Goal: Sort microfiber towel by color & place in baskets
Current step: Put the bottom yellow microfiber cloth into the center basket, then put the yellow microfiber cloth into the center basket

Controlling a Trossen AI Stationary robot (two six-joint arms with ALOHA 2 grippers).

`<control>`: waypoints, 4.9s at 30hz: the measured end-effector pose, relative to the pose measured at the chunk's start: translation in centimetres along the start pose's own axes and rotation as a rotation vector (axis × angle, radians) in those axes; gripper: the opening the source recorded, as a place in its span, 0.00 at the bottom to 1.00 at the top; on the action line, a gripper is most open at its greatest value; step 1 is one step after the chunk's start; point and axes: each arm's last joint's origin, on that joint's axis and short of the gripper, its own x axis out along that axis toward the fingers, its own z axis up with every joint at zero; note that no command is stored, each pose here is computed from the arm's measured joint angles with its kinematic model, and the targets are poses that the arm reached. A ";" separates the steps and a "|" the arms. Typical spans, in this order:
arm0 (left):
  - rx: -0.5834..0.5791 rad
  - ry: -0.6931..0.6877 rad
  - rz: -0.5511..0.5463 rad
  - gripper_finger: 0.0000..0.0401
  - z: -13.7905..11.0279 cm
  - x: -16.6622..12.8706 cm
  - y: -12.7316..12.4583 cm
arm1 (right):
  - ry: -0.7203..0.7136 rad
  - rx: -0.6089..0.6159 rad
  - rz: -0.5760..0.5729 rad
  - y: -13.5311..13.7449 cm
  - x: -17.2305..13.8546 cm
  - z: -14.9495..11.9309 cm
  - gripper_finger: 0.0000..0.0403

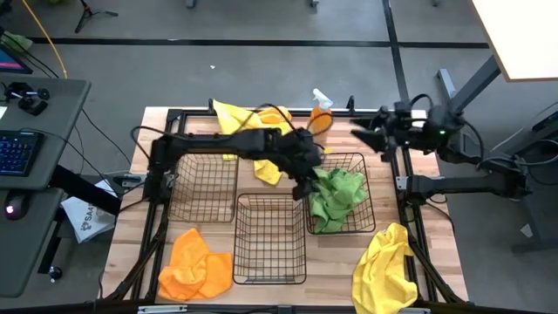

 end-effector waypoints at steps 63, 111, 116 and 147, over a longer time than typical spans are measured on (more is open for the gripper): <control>0.029 -0.943 0.153 0.49 -9.6 -23.4 -4.9 | 1.639 0.473 -0.902 12.4 -0.7 -36.4 0.40; 0.172 -1.155 0.727 0.49 -12.1 -31.3 -5.0 | 1.057 -0.227 0.125 11.5 23.9 -17.9 0.00; 0.158 -1.122 0.755 0.49 -11.9 -30.6 -4.8 | 1.074 -0.198 0.106 11.1 24.3 -18.3 0.01; -0.068 0.073 0.504 0.48 -7.5 -13.9 12.2 | 0.894 -0.391 -0.447 8.7 12.0 -7.2 0.59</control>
